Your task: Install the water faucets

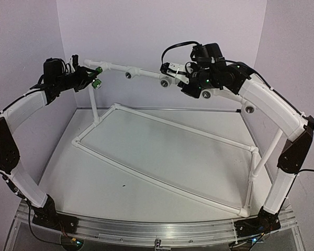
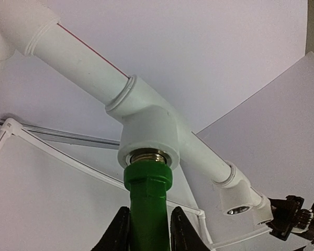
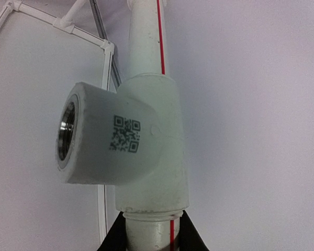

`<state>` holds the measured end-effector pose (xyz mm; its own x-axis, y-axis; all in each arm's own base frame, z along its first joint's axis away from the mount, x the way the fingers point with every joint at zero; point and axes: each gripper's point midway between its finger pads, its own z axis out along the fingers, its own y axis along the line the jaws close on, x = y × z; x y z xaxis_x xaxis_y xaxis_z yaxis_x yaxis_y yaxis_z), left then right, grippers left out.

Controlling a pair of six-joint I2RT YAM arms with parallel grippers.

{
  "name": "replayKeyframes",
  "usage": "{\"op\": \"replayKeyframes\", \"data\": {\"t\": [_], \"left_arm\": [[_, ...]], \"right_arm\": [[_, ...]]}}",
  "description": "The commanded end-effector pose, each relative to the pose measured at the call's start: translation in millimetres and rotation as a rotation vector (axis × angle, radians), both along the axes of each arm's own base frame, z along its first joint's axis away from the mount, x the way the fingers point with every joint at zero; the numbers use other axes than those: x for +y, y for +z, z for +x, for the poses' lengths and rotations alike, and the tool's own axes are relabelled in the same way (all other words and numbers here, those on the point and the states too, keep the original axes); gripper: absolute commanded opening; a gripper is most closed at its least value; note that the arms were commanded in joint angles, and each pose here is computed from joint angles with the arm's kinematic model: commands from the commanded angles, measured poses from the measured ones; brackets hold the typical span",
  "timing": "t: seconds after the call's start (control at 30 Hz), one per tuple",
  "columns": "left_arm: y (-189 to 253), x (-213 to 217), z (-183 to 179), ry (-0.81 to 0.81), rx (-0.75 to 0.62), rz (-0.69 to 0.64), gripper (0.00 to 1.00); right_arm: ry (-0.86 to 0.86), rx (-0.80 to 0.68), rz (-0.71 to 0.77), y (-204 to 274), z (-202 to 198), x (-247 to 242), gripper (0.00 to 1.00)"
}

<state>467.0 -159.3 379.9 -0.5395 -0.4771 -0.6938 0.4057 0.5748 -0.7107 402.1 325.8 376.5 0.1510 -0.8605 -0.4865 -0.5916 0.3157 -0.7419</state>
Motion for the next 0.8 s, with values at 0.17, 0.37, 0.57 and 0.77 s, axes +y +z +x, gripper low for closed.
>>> {"op": "replayKeyframes", "data": {"t": [0.17,0.37,0.57,0.77], "left_arm": [[-2.6,14.5,18.5,0.116,-0.109,0.220,0.00],[0.7,13.9,22.1,0.133,-0.166,0.339,0.00],[-0.7,9.1,25.0,0.157,-0.215,0.463,0.00],[-4.1,0.4,26.2,0.185,-0.289,0.617,0.00]], "right_arm": [[0.129,0.075,-0.024,-4.6,-38.8,6.6,0.00],[0.130,0.073,-0.028,-4.5,-39.3,5.7,0.00],[0.132,0.074,-0.029,-4.9,-39.8,5.9,0.00],[0.136,0.075,-0.026,-4.7,-40.6,6.1,0.00]]}}
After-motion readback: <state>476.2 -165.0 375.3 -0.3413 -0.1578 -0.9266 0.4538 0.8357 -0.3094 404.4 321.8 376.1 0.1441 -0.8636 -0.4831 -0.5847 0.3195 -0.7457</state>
